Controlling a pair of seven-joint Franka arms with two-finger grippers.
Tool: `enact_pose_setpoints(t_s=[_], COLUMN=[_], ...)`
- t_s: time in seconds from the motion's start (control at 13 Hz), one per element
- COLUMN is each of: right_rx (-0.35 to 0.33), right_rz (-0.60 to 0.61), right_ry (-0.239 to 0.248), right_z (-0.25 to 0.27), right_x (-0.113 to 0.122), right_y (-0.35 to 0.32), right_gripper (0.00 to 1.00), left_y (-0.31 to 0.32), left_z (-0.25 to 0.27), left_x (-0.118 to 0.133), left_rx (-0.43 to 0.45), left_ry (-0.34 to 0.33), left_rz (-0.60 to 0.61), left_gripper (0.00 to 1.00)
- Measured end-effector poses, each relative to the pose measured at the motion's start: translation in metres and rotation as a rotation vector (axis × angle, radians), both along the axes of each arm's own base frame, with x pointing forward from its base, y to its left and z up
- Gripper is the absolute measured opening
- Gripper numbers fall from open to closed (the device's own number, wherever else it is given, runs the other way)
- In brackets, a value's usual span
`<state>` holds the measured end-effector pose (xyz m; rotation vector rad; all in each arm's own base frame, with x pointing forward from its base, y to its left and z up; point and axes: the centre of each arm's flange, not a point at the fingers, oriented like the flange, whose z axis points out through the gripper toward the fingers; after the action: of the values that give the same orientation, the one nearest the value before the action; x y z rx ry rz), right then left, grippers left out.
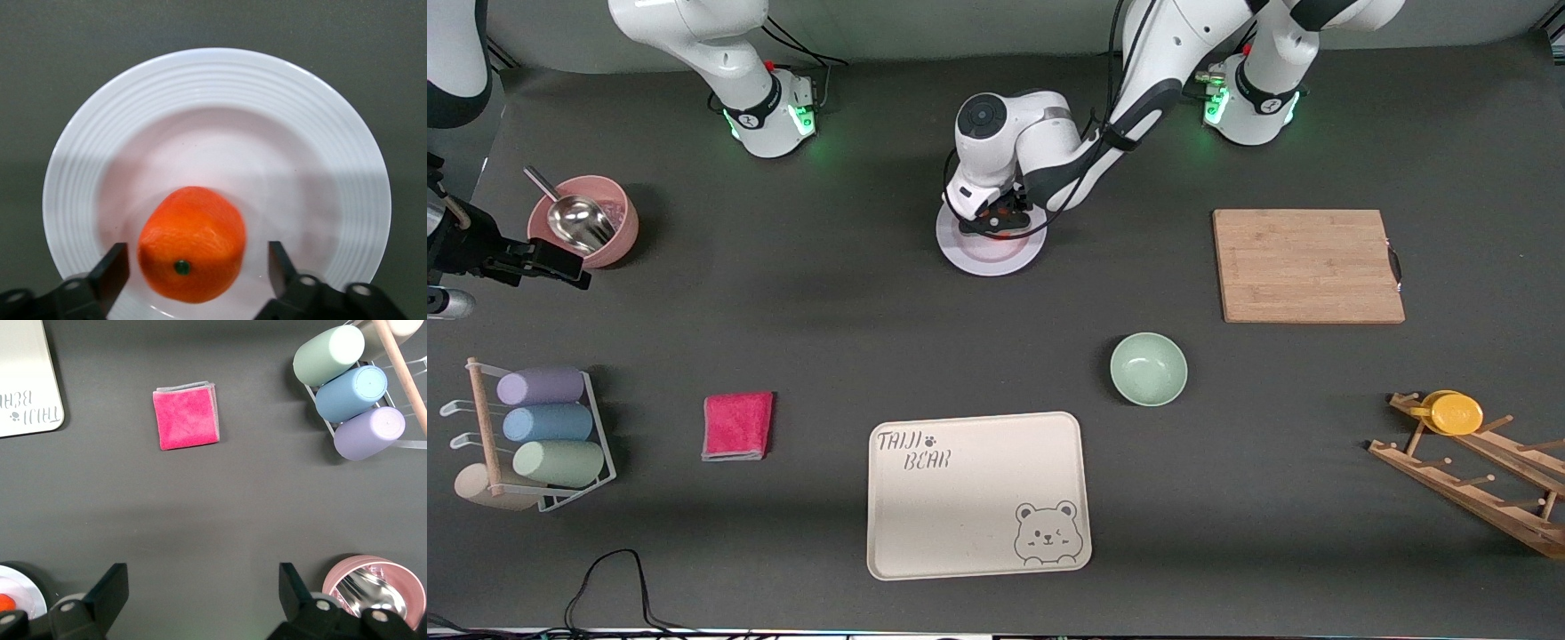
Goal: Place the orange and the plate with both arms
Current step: 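Lower the orange onto the plate and open the left gripper, then withdraw the left gripper to rest while the right gripper starts reaching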
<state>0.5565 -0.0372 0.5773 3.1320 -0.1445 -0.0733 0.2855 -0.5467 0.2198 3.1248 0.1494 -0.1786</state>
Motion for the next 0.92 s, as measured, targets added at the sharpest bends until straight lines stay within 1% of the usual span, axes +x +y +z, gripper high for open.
enact_pose_setpoints(t_s=[0.15,0.31,0.46,0.61,0.77,0.92], right_rx=[0.0,0.0,0.0,0.0,0.0,0.0], right_rz=[0.0,0.0,0.0,0.0,0.0,0.0], right_ry=[0.0,0.0,0.0,0.0,0.0,-0.001], right_z=[0.0,0.0,0.0,0.0,0.0,0.0], right_x=[0.0,0.0,0.0,0.0,0.0,0.0], right_y=[0.0,0.0,0.0,0.0,0.0,0.0], right_gripper=[1.0,1.0,1.0,1.0,1.0,1.0], left_y=[0.0,0.003,0.017,0.041,0.081,0.132], left_z=[0.003,0.016,0.044,0.08,0.123,0.178], left_x=[0.008,0.03,0.069,0.111,0.156,0.202], left_rx=[-0.003,-0.006,0.005,-0.004,0.005,0.043], left_ry=[-0.009,-0.029,-0.055,-0.069,-0.068,-0.068], left_rz=[0.011,0.042,0.083,0.117,0.147,0.187], left_gripper=[1.0,1.0,1.0,1.0,1.0,1.0])
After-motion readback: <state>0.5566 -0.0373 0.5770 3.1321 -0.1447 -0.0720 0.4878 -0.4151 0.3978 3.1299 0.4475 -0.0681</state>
